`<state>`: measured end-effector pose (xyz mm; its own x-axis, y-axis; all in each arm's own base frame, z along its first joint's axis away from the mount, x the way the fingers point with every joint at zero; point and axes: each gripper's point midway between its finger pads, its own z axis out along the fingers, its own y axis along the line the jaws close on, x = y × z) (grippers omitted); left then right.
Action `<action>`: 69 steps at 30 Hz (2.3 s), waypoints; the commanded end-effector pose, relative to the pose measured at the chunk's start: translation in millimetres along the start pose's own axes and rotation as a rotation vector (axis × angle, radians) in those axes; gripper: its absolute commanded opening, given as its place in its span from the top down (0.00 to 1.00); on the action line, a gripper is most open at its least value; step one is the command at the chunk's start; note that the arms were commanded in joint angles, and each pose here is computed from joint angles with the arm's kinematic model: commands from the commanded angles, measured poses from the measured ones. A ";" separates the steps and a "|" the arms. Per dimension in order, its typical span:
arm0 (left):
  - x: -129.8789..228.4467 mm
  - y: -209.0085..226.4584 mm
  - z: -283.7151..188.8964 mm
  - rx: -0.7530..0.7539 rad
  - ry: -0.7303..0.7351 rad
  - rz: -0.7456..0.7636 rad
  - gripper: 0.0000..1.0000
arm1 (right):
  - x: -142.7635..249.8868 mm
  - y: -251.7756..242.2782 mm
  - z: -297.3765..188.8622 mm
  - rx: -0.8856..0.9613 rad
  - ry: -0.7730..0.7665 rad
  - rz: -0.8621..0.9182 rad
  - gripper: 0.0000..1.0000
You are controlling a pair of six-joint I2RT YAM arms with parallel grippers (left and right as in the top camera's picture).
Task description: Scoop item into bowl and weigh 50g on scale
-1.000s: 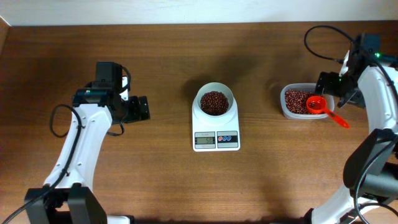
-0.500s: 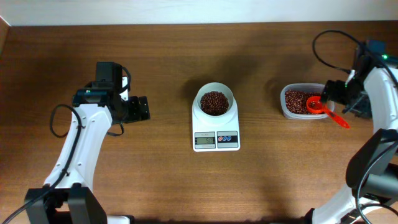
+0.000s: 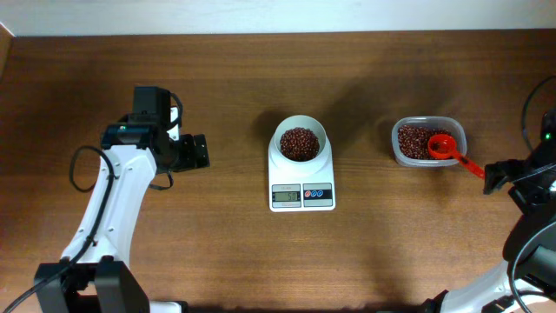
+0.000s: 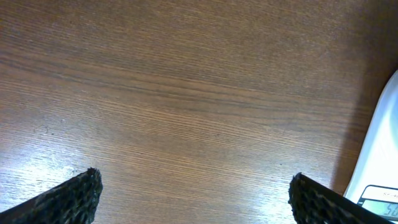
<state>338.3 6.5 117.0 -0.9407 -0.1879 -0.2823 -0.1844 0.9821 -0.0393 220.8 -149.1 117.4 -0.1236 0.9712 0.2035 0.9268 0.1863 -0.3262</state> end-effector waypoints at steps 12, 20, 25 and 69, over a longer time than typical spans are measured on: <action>-4.7 0.6 -3.6 -0.002 -0.014 0.007 0.01 | 19.4 40.7 0.9 0.017 -0.187 0.034 0.01; -4.7 0.6 -3.6 -0.002 -0.014 0.007 0.01 | -20.4 57.7 22.7 -0.011 -0.373 0.058 0.01; -4.7 0.6 -3.6 -0.002 -0.014 0.007 0.01 | -43.1 91.2 9.7 -0.151 -0.476 0.058 0.01; -13.4 -54.8 -12.7 0.297 -0.055 0.112 1.00 | 46.8 118.9 -53.5 -0.283 -0.330 -1.225 0.01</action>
<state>358.5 -13.4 124.9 -0.9229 -0.1680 -0.3464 -0.1204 0.9806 -0.1547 343.6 -92.5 128.6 -0.9798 0.1996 0.0078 0.1992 0.9734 0.1130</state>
